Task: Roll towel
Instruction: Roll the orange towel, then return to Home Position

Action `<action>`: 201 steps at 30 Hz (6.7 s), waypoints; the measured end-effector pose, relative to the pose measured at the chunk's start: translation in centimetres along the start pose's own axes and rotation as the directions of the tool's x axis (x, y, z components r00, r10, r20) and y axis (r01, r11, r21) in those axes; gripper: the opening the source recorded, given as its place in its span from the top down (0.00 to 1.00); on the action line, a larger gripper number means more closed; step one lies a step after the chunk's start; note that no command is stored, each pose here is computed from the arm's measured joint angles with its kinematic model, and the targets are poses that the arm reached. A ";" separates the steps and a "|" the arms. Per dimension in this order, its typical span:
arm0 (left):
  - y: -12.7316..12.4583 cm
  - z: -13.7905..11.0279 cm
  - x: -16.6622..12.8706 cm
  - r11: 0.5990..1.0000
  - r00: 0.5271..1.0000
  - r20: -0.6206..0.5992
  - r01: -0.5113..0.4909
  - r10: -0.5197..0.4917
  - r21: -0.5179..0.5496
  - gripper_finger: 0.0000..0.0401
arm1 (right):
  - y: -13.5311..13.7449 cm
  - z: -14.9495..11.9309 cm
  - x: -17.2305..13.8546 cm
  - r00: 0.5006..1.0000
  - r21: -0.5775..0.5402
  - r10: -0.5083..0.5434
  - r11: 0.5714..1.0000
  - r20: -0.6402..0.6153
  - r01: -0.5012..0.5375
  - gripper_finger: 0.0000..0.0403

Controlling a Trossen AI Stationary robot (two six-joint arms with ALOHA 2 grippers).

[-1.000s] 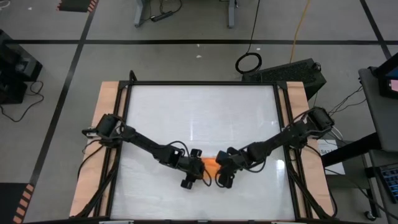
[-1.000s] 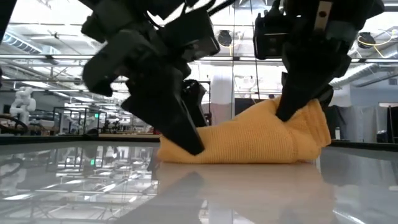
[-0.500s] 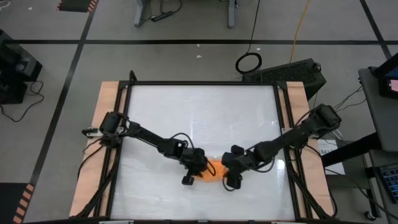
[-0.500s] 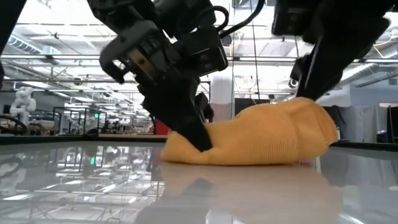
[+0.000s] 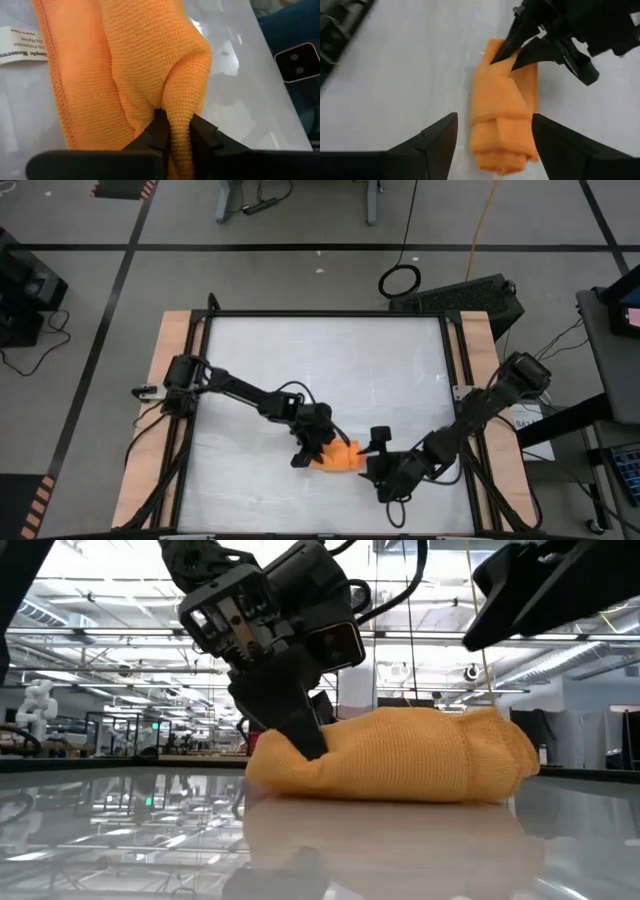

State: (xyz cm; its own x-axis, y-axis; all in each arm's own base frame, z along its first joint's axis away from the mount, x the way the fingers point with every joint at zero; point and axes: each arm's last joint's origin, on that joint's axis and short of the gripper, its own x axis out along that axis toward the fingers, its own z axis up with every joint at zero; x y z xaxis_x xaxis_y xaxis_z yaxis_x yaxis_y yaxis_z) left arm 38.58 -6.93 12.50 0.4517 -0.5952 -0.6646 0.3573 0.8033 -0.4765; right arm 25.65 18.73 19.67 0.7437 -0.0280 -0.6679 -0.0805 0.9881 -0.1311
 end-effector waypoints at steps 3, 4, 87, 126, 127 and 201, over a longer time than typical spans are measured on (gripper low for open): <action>0.4 0.1 -0.3 1.000 1.000 0.003 0.027 -0.027 -0.015 0.88 | 0.6 -0.5 1.3 1.000 -0.019 -0.027 0.999 0.000 0.027 0.37; 0.5 0.1 -0.4 0.999 0.999 0.004 0.037 -0.037 -0.023 0.88 | 0.8 -0.8 1.8 1.000 -0.029 -0.022 0.999 -0.010 0.022 0.37; 3.7 0.3 -3.6 0.898 0.921 0.002 -0.379 0.390 -0.224 0.37 | -3.3 0.4 -1.5 0.996 0.374 -0.003 0.927 -0.090 0.037 0.57; -11.1 -6.1 -21.8 0.779 0.643 0.457 -0.587 0.614 -0.219 0.53 | -14.3 -4.9 -19.8 0.895 0.440 -0.255 0.895 0.365 0.076 0.59; -11.1 -6.8 -21.7 0.782 0.635 0.473 -0.576 0.611 -0.238 0.53 | -14.3 -5.5 -19.4 0.891 0.451 -0.256 0.890 0.375 0.066 0.59; -6.0 -20.5 -16.0 0.741 0.394 0.629 -0.330 0.671 -0.584 0.53 | -12.7 -16.1 -10.4 0.857 0.543 -0.212 0.835 0.470 -0.091 0.59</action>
State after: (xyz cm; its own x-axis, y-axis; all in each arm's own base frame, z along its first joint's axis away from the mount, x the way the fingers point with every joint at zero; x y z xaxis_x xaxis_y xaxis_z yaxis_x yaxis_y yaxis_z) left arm 12.45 -1.83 14.21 0.9314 0.2905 -0.2193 -0.3618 0.8048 -0.4705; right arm 8.27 4.02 16.49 0.9661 -0.1625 -0.2007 0.2255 0.9097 0.3488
